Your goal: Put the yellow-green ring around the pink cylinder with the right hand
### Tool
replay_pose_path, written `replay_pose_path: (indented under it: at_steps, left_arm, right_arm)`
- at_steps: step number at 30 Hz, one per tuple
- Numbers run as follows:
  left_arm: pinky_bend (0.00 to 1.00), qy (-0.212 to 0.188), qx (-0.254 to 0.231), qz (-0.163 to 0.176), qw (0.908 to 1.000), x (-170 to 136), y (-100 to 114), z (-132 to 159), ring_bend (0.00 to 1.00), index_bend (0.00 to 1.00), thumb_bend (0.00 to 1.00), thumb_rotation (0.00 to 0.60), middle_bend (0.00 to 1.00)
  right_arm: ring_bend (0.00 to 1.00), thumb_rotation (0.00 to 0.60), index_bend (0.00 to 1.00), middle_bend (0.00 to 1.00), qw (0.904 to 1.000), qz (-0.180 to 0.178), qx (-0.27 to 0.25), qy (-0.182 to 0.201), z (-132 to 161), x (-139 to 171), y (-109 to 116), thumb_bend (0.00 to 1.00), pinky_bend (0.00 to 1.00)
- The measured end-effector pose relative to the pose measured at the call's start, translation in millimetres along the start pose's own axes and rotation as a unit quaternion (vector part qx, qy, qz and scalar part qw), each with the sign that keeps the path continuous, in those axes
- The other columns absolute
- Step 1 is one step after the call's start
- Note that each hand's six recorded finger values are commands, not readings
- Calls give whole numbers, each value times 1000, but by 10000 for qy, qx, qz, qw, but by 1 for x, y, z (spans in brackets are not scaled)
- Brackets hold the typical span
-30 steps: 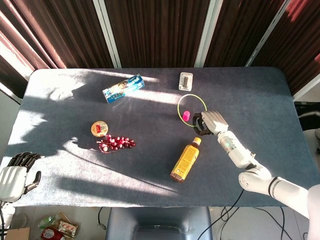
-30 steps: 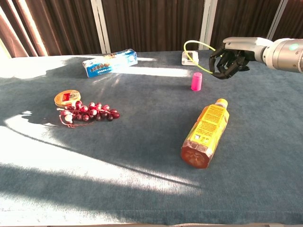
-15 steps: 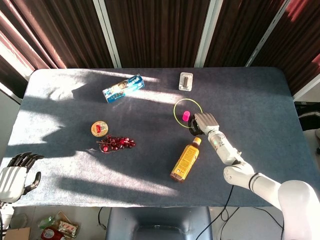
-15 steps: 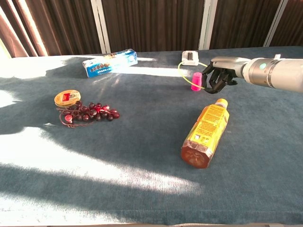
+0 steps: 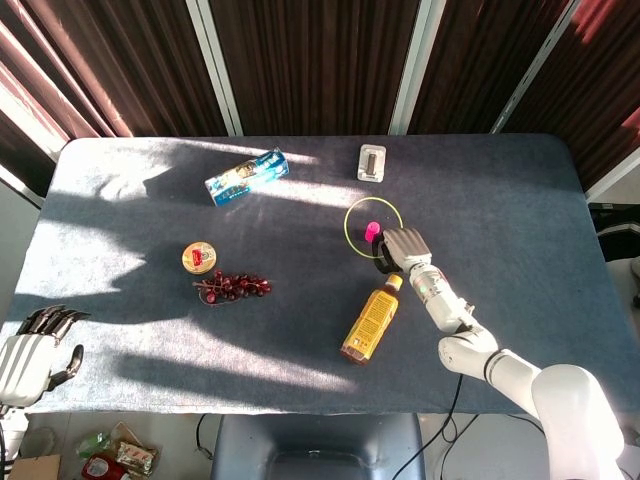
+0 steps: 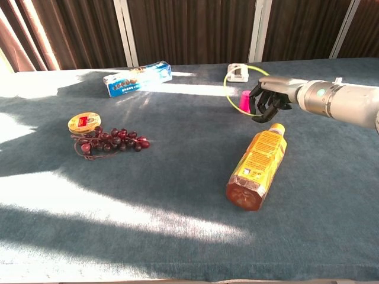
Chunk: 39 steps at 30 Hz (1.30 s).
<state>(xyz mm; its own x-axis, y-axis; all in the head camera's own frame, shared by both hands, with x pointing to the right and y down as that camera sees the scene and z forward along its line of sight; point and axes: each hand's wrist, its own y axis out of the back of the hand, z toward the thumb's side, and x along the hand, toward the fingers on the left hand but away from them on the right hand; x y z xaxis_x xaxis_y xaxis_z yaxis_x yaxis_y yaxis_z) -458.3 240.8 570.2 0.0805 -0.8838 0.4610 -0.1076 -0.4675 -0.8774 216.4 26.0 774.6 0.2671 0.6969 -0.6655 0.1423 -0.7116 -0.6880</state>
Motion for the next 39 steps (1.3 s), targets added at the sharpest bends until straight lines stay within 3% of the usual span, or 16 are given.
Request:
replay_pose_path:
  at_steps: [5, 18, 22, 26, 32, 36, 39]
  left_arm:
    - [193, -15, 23, -19, 10000, 0, -1, 1, 171, 283, 490, 600, 280]
    - [193, -27, 18, -17, 10000, -1, 0, 1, 178, 283, 489, 600, 284]
    - [193, -20, 46, 3, 10000, -1, 0, 1, 178, 284, 490, 600, 284]
    - [193, -11, 72, 17, 10000, -1, 0, 1, 177, 284, 490, 600, 284]
    - [193, 14, 174, 94, 9998, -4, 2, 2, 178, 284, 490, 600, 285]
    - [193, 97, 185, 188, 9996, -6, 5, 0, 178, 285, 490, 600, 286]
    - [193, 167, 200, 231, 9994, -6, 6, -3, 178, 285, 490, 600, 286]
  right_arm:
    - [1000, 600, 579, 893, 10000, -59, 36, 68, 0, 5, 3, 326, 1000]
    - [1000, 600, 575, 893, 9999, -98, 12, 134, -2, 12, 5, 320, 1000]
    - [980, 600, 574, 892, 9986, -365, 13, 378, 4, 21, 16, 305, 999]
    - [917, 600, 569, 850, 9930, -893, 147, 754, 12, 40, 36, 269, 963]
    - [666, 600, 519, 615, 9805, -1594, 458, 1050, 5, 87, 63, 238, 775]
    - [505, 600, 436, 472, 9793, -1727, 536, 910, -7, 140, 66, 190, 642]
    - [347, 600, 344, 366, 9796, -1868, 473, 577, -27, 189, 69, 174, 474]
